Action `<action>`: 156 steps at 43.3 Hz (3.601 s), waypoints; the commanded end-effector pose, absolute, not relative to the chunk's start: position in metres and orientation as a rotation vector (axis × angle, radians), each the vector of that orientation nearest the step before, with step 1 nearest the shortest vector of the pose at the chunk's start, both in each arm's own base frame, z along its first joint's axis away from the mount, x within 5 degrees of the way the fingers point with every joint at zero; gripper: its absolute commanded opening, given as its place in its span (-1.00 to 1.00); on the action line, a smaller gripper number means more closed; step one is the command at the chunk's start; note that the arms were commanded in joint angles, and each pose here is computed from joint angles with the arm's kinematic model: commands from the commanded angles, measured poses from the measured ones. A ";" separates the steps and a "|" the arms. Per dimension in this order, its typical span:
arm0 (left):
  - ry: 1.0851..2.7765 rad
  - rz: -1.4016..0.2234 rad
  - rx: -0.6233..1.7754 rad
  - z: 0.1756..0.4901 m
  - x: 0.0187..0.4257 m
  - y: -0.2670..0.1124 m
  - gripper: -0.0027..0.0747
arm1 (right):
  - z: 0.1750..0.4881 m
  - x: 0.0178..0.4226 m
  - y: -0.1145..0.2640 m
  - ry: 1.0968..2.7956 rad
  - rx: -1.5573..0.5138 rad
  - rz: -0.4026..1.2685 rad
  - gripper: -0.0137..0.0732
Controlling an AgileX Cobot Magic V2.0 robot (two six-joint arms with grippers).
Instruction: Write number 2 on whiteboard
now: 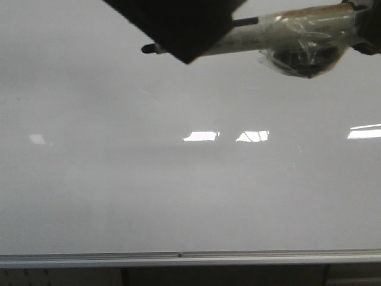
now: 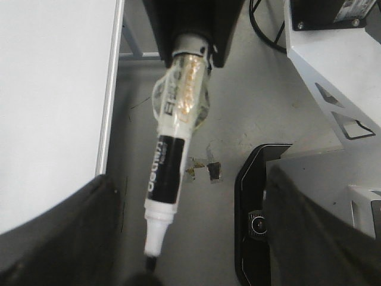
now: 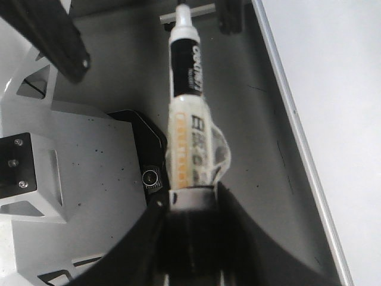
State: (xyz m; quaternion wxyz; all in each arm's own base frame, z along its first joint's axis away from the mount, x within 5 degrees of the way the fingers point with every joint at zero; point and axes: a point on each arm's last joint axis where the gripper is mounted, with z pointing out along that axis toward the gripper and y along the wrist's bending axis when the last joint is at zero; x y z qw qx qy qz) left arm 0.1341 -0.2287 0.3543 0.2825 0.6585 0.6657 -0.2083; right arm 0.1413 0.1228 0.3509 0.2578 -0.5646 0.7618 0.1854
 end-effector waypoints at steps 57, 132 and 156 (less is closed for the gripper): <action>1.834 -0.417 1.644 0.362 0.150 -0.231 -0.71 | 0.377 0.136 0.083 2.169 -1.194 0.239 0.65; 1.759 -0.167 -0.037 0.245 0.296 -0.017 -0.71 | 0.393 0.133 0.048 2.179 -0.812 0.071 0.65; 1.780 -0.175 -0.031 0.220 0.312 -0.019 -0.48 | 0.393 0.133 0.048 2.179 -0.812 0.071 0.65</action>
